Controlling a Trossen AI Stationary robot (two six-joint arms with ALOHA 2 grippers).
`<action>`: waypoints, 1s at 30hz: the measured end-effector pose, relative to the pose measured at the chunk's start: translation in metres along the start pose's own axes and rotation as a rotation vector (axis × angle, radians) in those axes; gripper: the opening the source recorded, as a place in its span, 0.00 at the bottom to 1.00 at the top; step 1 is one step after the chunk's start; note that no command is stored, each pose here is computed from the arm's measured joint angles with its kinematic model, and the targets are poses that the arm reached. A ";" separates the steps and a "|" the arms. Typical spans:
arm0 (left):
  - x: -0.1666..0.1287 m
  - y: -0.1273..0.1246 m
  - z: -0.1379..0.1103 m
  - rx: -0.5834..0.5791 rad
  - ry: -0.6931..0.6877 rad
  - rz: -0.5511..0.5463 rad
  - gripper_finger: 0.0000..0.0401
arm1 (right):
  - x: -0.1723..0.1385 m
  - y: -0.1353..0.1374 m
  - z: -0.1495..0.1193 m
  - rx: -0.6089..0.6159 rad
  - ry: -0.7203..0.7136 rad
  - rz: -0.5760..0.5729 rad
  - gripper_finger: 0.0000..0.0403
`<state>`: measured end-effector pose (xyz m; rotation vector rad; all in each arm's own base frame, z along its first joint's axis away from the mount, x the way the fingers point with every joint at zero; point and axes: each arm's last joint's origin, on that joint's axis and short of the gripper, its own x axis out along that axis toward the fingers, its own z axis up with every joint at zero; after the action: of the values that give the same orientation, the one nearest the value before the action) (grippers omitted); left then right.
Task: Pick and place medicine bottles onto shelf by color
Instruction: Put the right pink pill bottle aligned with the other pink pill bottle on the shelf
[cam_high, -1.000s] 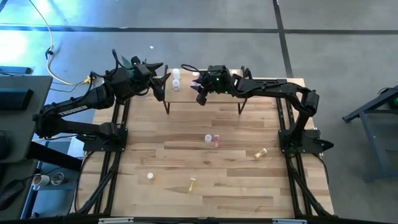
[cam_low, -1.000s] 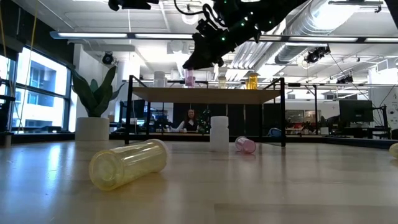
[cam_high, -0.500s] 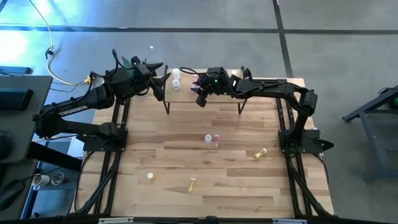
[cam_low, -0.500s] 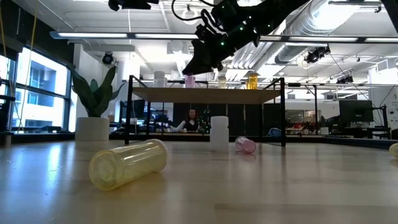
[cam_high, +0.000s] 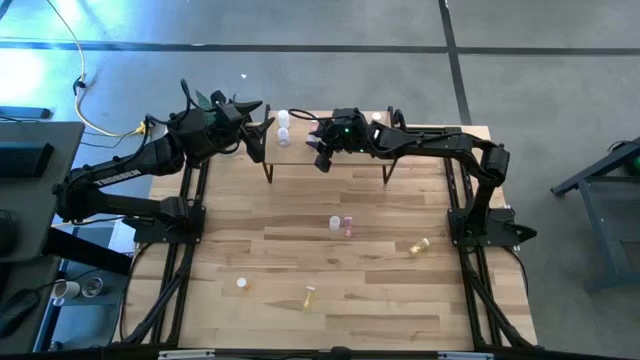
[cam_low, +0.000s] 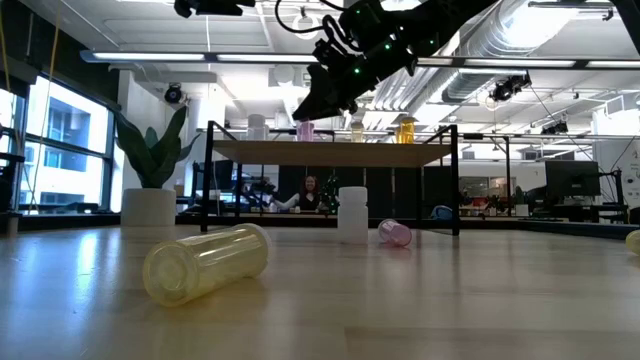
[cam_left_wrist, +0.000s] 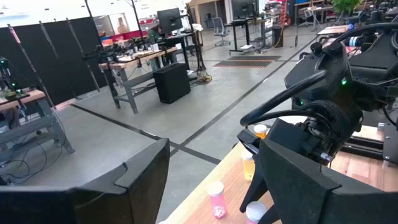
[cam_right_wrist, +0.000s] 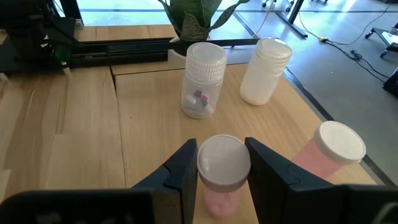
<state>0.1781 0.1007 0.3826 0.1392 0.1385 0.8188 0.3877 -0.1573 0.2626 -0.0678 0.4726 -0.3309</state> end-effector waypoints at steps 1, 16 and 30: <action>0.000 0.000 0.000 0.000 0.000 0.000 0.60 | 0.000 0.000 0.000 0.000 0.001 -0.006 0.25; 0.000 0.000 0.000 0.000 0.000 0.000 0.60 | 0.001 -0.001 -0.003 0.003 0.018 -0.040 0.37; 0.000 0.000 0.000 -0.002 0.000 0.000 0.60 | 0.001 -0.007 -0.003 0.002 0.013 -0.058 0.37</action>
<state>0.1781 0.1007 0.3826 0.1376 0.1373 0.8190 0.3852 -0.1638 0.2607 -0.0776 0.4836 -0.3886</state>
